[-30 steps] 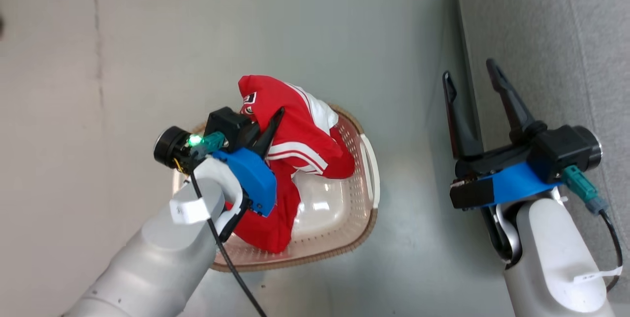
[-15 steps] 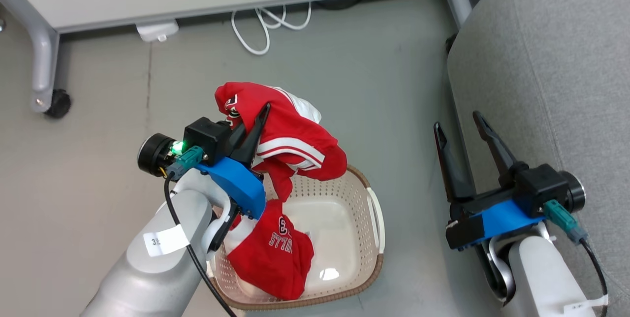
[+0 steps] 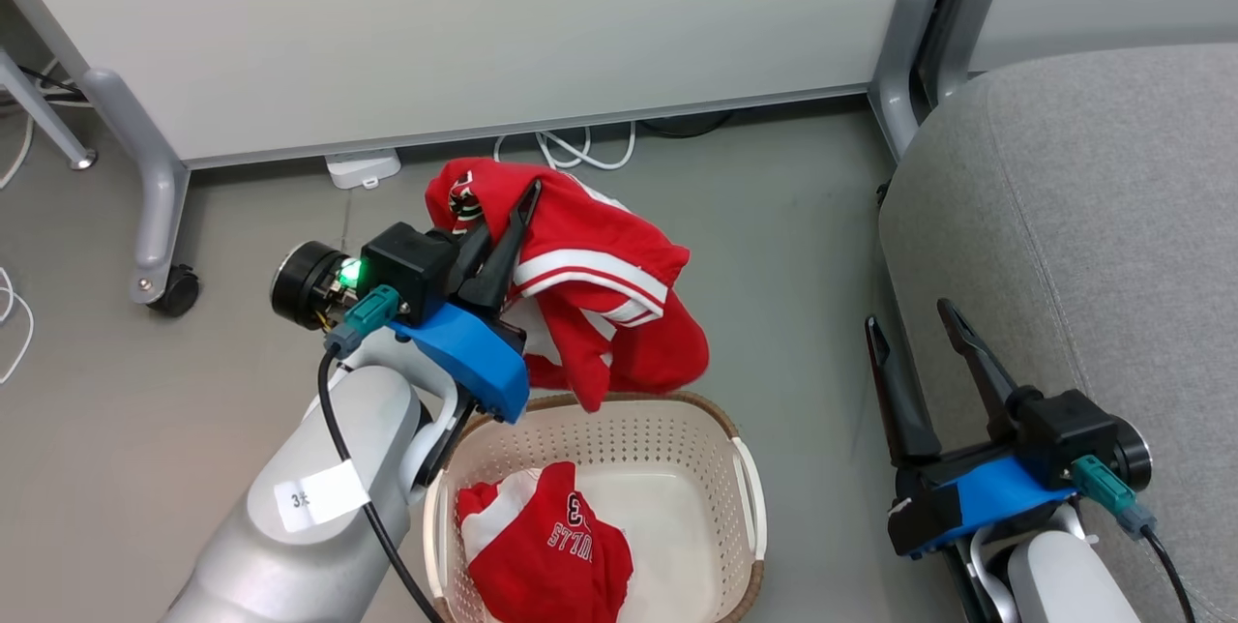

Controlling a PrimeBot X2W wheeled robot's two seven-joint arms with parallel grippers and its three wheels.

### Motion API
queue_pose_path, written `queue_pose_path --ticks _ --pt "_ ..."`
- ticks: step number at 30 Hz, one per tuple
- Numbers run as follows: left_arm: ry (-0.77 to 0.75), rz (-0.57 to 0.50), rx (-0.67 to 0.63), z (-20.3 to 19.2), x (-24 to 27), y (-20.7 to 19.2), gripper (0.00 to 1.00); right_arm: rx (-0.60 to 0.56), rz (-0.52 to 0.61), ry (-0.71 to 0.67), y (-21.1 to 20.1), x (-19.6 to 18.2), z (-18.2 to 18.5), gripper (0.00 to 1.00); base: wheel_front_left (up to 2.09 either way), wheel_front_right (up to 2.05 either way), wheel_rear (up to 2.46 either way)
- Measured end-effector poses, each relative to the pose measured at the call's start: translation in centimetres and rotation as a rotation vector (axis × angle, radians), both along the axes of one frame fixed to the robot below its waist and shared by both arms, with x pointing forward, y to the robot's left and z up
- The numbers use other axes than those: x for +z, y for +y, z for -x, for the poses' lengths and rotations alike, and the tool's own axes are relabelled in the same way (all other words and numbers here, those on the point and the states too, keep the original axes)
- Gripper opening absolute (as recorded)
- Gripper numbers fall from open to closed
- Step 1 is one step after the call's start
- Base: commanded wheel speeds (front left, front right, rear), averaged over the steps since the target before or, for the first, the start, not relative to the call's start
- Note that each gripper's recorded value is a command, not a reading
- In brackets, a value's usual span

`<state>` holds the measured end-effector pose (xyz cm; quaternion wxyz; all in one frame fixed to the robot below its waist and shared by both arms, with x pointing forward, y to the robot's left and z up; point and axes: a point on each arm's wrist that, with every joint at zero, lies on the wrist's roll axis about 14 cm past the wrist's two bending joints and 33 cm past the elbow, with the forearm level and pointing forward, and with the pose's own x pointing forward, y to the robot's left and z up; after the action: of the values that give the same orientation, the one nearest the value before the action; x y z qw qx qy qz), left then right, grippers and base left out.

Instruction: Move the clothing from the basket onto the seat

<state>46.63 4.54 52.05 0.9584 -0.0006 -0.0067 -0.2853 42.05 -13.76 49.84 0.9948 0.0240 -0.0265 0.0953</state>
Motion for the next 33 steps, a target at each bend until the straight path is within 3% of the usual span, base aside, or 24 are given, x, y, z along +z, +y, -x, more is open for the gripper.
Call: queue_pose_path --ticks 14,23,33 --pt "-0.010 -0.010 -0.015 0.5 0.0 -0.3 0.00 0.050 0.015 -0.043 1.6 1.4 -0.5 1.00 0.00 0.00 0.00" --pt "-0.016 -0.012 -0.032 0.4 0.1 -0.9 0.00 0.265 0.073 -0.157 8.7 5.0 -2.3 1.00 0.00 0.00 0.00" --pt "-0.030 -0.020 -0.071 1.2 0.4 -2.3 0.00 0.442 0.198 -0.098 13.3 2.6 -3.5 1.00 0.00 0.00 0.00"
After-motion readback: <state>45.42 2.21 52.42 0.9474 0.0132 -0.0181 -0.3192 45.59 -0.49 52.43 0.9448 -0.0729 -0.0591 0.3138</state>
